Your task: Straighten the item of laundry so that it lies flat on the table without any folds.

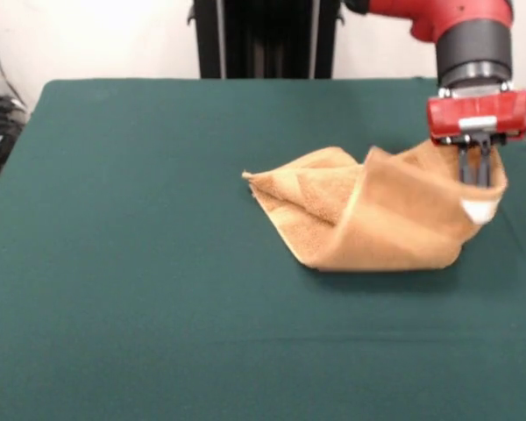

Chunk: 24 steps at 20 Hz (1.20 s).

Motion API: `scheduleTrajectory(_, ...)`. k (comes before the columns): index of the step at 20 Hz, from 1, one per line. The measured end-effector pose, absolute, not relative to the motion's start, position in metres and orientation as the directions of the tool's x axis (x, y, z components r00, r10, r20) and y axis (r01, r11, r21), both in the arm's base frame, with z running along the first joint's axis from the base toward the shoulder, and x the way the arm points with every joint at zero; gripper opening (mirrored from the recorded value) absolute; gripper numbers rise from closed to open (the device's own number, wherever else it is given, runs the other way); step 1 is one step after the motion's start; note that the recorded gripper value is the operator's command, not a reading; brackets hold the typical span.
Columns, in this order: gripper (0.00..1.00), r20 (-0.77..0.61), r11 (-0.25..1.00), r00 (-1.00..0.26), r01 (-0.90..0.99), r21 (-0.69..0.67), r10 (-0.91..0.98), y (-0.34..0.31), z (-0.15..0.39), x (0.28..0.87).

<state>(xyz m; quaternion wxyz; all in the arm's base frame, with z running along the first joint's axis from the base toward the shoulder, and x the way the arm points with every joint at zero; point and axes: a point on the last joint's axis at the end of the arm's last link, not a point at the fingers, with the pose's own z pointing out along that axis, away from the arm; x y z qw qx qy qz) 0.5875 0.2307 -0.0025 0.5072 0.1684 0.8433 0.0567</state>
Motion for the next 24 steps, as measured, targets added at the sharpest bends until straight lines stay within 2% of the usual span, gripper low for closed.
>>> scheduleTrajectory(11,0.0,-0.873,0.929,-0.371,0.307,0.208,0.318,0.167,0.102,0.634)
scheduleTrajectory(19,0.0,-0.899,0.922,-0.307,0.324,0.21,0.312,0.138,0.135,0.665)
scheduleTrajectory(21,0.0,-0.896,0.923,-0.316,0.323,0.207,0.312,0.138,0.137,0.668)
scheduleTrajectory(24,0.0,-0.867,0.93,-0.396,0.319,0.18,0.304,0.141,0.13,0.664)
